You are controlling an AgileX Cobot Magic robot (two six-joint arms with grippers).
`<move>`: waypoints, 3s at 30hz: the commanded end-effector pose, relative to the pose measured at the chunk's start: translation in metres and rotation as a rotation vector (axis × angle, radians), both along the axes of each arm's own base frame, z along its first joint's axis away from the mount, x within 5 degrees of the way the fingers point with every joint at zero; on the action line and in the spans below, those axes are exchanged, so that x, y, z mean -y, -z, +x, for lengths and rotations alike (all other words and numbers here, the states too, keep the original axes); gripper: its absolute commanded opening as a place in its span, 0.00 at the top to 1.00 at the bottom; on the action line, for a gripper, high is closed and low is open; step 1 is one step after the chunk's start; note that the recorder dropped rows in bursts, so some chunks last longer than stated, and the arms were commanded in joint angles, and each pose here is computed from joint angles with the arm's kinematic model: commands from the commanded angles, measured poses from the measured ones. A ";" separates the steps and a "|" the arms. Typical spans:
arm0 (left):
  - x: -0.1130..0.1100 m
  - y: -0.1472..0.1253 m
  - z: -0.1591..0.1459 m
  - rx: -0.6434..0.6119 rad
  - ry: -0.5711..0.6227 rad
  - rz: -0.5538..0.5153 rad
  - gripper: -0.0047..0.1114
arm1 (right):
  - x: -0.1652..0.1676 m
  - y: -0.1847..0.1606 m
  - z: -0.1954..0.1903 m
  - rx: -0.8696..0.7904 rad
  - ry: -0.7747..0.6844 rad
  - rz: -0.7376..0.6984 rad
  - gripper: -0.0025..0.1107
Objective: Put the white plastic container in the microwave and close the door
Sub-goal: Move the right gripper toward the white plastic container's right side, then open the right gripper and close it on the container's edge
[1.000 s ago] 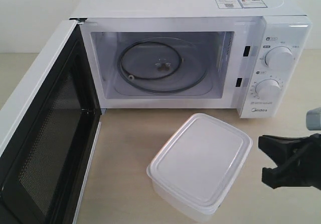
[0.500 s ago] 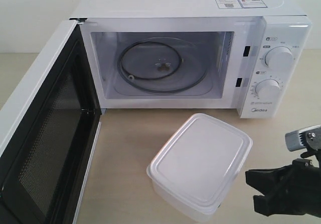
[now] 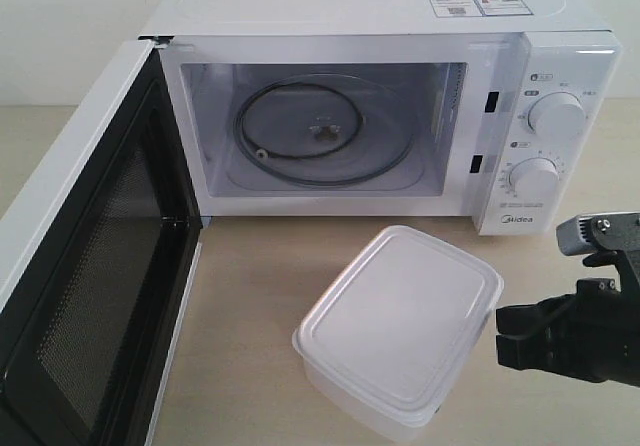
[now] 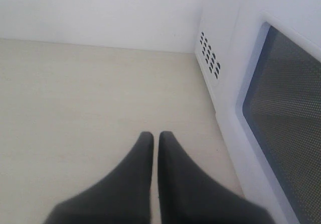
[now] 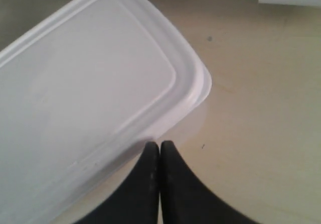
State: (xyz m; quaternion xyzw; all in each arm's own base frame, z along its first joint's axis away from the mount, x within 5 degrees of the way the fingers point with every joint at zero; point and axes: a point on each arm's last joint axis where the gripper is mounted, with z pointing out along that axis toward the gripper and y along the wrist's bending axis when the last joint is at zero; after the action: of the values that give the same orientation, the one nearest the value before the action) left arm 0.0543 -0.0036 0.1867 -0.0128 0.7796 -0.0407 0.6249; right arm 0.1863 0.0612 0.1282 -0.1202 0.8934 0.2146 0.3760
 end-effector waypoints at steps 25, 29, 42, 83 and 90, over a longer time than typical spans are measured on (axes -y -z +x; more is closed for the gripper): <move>0.000 0.001 0.000 -0.001 -0.001 0.002 0.92 | -0.018 0.007 0.042 -0.069 -0.067 0.134 0.98; 0.000 0.001 0.000 -0.001 -0.001 0.002 0.92 | -0.012 -0.009 0.020 0.004 -0.041 0.134 0.98; 0.000 0.001 0.000 -0.001 -0.001 0.002 0.92 | 0.004 -0.020 0.002 -0.019 0.054 0.192 0.98; 0.000 0.001 0.000 -0.001 -0.001 0.002 0.92 | 0.002 0.004 0.055 -0.595 -0.014 0.497 0.57; 0.000 0.001 0.000 -0.001 -0.001 0.002 0.92 | -0.017 0.006 0.056 -0.589 -0.019 0.453 0.63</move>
State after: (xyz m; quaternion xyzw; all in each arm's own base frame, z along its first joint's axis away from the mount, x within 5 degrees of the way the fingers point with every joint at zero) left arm 0.0543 -0.0036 0.1867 -0.0128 0.7796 -0.0407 0.6249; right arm 0.2390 0.0725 0.1223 0.0265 0.8860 0.4508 0.1055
